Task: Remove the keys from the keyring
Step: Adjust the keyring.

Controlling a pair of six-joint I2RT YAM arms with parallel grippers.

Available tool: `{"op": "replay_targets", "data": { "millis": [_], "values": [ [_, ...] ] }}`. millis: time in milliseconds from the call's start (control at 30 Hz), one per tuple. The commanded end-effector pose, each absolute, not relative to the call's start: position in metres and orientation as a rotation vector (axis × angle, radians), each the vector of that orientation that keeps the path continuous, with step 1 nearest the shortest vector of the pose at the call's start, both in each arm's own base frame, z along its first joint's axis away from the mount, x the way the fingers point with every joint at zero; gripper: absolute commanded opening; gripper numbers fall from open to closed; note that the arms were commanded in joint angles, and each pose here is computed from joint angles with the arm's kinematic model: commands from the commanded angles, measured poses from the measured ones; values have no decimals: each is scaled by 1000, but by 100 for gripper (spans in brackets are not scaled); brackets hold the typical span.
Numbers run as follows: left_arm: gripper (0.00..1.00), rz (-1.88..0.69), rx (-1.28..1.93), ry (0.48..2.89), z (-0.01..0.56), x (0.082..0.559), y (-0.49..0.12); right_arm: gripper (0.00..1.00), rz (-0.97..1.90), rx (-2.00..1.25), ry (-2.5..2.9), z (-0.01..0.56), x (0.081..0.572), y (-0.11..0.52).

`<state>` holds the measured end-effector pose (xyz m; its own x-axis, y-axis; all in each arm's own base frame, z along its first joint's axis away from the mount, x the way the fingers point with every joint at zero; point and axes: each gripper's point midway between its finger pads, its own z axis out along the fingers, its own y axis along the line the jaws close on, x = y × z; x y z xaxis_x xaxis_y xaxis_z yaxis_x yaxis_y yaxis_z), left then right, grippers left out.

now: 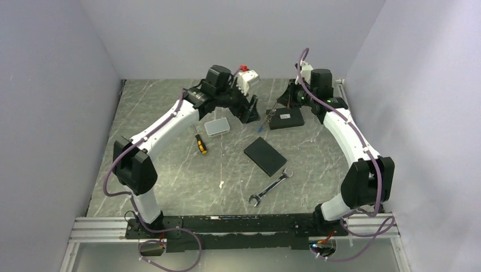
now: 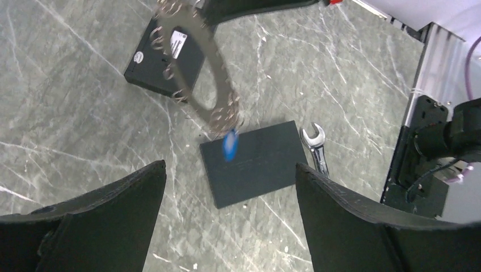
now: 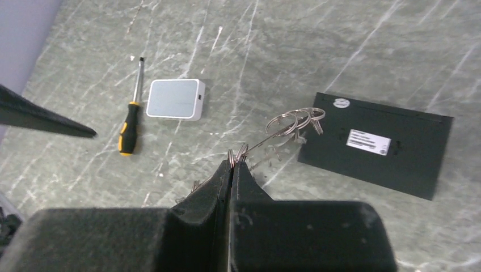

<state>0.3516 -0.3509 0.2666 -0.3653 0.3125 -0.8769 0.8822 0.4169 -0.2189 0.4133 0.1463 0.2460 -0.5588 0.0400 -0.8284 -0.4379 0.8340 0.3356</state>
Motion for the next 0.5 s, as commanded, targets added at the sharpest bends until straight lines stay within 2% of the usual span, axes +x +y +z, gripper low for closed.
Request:
{"op": "replay_targets", "data": {
  "millis": [0,467],
  "values": [
    [87,-769,983,1864,274,369,-363,0,773,-230,1948,290,422,171],
    [59,-512,904,1883,252,400,-372,0,838,-257,1974,287,407,208]
  ]
}}
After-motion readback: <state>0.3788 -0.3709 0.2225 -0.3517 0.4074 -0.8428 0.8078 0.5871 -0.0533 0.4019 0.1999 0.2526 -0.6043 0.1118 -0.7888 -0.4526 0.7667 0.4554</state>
